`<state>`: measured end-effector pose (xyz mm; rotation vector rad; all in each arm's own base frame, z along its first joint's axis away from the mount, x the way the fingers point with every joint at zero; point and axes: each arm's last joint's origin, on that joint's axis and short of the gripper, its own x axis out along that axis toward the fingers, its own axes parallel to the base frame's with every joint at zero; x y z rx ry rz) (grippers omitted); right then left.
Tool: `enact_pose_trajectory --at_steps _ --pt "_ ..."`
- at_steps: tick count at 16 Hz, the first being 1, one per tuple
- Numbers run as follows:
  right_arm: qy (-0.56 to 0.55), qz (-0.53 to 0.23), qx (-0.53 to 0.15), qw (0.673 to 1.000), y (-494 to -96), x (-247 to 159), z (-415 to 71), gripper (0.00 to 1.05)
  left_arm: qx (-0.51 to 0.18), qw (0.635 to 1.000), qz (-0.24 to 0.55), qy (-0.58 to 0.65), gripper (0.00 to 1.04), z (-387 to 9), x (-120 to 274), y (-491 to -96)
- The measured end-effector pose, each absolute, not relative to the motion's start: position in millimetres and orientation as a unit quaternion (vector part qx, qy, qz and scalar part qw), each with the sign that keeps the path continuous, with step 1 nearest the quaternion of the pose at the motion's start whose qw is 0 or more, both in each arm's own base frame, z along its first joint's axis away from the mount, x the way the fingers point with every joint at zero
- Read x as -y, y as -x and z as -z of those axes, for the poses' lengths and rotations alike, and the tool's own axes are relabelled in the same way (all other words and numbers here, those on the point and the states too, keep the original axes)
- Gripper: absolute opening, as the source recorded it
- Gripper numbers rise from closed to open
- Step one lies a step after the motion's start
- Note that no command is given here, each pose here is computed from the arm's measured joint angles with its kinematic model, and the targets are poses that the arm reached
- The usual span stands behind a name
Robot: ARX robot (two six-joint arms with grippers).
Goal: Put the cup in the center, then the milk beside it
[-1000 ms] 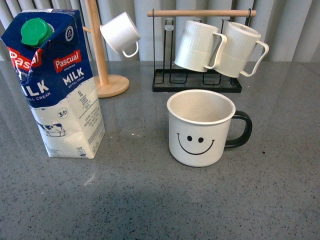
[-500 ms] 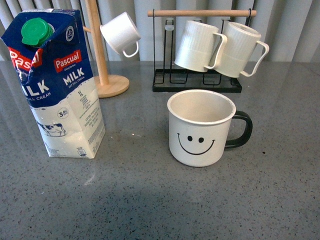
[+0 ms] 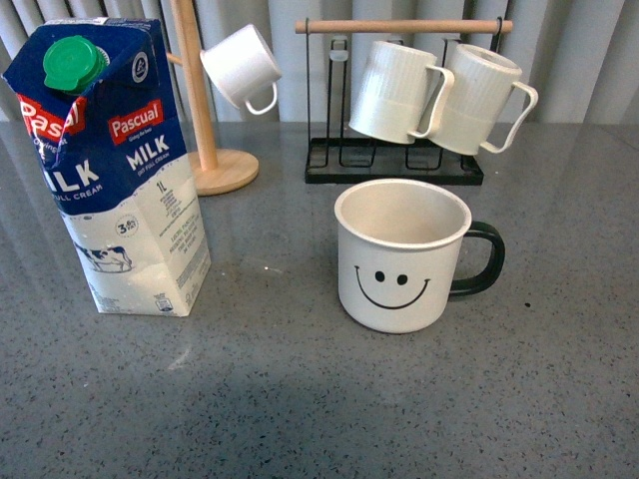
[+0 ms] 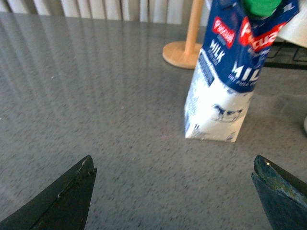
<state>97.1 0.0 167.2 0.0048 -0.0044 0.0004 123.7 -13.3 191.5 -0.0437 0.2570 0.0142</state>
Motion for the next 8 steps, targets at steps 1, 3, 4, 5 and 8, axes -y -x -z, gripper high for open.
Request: enact_pose_trajectory --at_steps 1,3,4,5,8 --pt "-0.002 0.000 0.002 1.000 -97.1 0.0 -167.2 0.98 -0.117 0.993 0.010 0.024 0.98 -200.5 16.2 -137.4" --pt "-0.002 0.000 0.002 1.000 -97.1 0.0 -167.2 0.98 -0.083 0.996 0.036 0.025 0.98 -229.2 25.7 -166.9" --pt "-0.002 0.000 0.002 1.000 -97.1 0.0 -167.2 0.98 -0.079 0.995 0.051 0.025 0.98 -245.4 32.7 -179.5" --pt "-0.002 0.000 0.002 1.000 -97.1 0.0 -167.2 0.98 -0.079 0.994 0.068 0.024 0.98 -256.2 38.9 -183.2" --pt "-0.002 0.000 0.002 1.000 -97.1 0.0 -167.2 0.98 -0.057 0.994 0.085 0.025 0.98 -282.9 49.0 -193.9"
